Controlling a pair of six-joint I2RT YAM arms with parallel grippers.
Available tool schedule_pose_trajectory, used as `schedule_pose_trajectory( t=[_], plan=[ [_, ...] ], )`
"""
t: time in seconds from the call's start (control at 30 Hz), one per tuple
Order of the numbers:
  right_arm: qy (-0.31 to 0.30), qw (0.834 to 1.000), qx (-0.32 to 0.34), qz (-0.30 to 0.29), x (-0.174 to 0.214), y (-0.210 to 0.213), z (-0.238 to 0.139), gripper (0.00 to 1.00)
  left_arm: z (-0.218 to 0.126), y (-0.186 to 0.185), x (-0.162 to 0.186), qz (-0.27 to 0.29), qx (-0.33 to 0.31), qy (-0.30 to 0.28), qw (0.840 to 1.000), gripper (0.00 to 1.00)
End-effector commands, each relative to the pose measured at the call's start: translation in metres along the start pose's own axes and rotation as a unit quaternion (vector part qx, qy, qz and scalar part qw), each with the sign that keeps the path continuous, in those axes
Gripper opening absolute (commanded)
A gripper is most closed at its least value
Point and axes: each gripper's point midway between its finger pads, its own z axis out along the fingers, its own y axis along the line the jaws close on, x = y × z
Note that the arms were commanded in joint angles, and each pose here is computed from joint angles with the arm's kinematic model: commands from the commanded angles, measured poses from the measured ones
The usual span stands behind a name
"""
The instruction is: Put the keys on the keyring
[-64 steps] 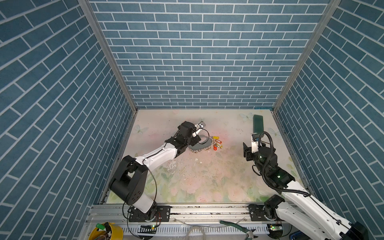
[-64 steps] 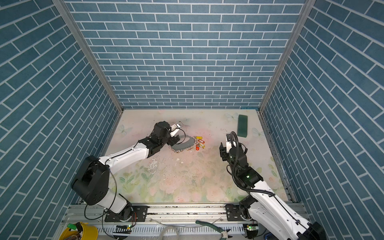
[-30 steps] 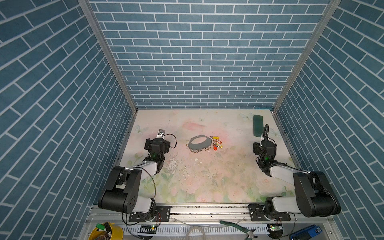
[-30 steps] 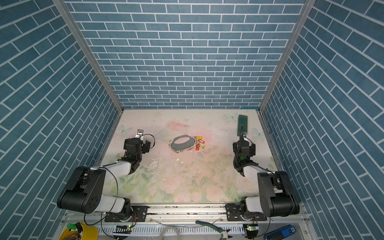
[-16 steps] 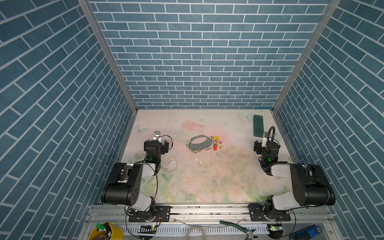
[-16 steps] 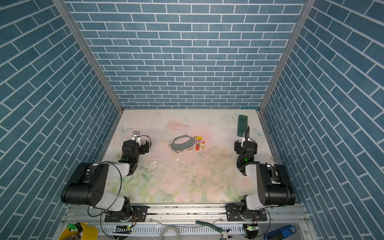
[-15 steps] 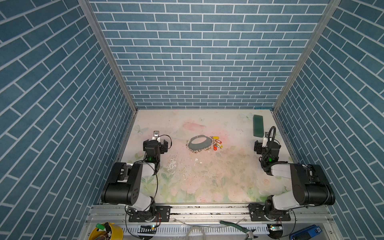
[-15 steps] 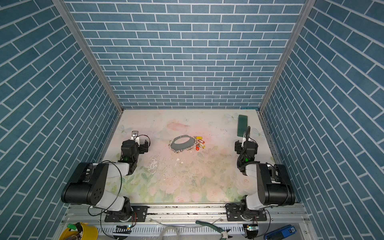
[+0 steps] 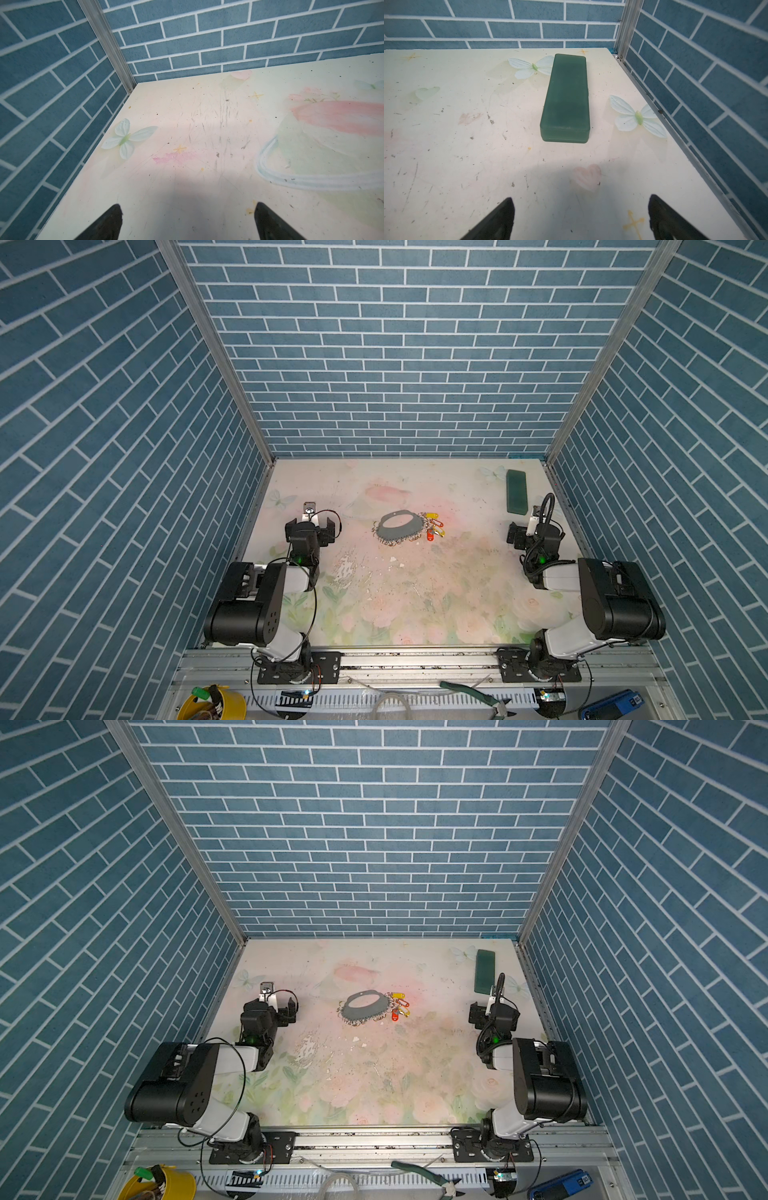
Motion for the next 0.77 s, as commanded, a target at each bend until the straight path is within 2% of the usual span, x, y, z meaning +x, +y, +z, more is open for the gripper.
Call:
schedule_pose_trajectory(
  t=[0.0, 0.73],
  plan=[
    [-0.018, 1.0, 0.0, 0.022, -0.0112, -0.001, 0.001, 0.99, -0.0004, 0.0, 0.0025, -0.006, 0.001, 0.0, 1.0, 1.0],
    [-0.018, 1.0, 0.001, 0.021, -0.0111, -0.0014, 0.0012, 0.99, 0.0001, -0.001, 0.0023, -0.004, 0.003, 0.0, 1.0, 1.0]
  ],
)
